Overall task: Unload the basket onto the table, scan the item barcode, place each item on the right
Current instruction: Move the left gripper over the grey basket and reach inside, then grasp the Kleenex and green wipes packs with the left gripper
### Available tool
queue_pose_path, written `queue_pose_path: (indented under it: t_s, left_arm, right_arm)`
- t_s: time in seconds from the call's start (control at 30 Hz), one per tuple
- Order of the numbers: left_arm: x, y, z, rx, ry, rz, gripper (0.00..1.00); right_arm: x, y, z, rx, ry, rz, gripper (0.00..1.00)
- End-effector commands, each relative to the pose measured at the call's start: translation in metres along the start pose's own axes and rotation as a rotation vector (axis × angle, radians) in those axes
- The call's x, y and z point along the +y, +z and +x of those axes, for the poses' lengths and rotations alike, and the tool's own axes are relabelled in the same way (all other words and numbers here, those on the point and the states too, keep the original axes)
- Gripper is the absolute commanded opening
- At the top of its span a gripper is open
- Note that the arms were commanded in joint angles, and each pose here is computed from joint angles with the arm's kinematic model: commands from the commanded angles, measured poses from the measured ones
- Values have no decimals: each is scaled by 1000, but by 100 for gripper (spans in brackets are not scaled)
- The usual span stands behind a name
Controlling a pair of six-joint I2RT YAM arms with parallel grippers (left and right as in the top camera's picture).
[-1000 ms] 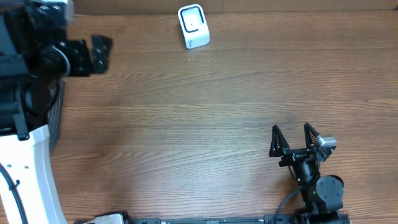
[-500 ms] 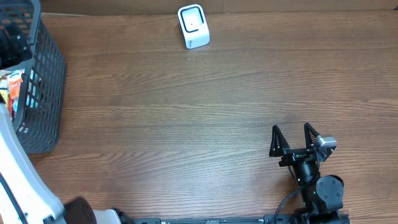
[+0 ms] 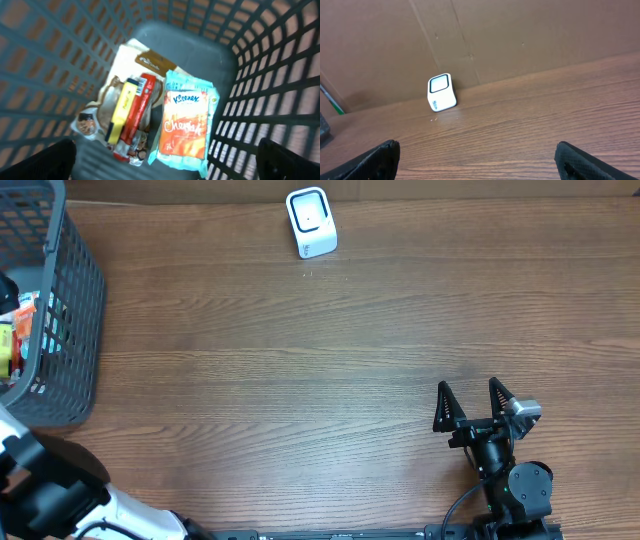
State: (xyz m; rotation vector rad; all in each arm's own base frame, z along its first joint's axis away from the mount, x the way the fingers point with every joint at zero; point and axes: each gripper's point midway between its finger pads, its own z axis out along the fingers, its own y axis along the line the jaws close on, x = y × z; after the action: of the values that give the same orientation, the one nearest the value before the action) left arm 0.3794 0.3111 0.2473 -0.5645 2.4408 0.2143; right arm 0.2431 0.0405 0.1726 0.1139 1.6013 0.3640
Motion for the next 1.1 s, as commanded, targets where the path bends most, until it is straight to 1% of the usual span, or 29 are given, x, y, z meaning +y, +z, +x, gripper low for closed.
queue_pose_path:
  t_s: [0.0,0.2,0.3,0.6,0.67,0.77,0.8,0.83,0.93,1.07]
  left_arm:
    - [-16,27,5,33,55,98,100]
    - [-24,78,27,131,58,138,100]
    - [-27,96,38,169,73,152,100]
    - [-28,149,78,299,46,186,99]
    - [-29,156,85,322,42,193,91]
    - [-28,159,91,343,39,192,57]
    - [-28,159,92,348,40,188,50]
    - [-27,158,92,347,40,185,47]
    - [-26,150,86,333,33,173,43]
    - [-23,127,67,279,15,144,41]
  right_arm:
    - [-3,0,1,-5,-2,12,100]
    - [-3,0,1,-5,-2,12,100]
    - [-3,0,1,-5,-2,12,100]
    - [-3,0,1,-5,-2,12,100]
    - [-3,0,1,-5,-2,12,100]
    - [-3,0,1,-5,-2,12,100]
    - [-3,0,1,-5,-2,12,100]
    - [-3,0,1,-5,-2,12,100]
    - [-3,0,1,-5,-2,12,100]
    - [-3,0,1,-5,-2,12,100]
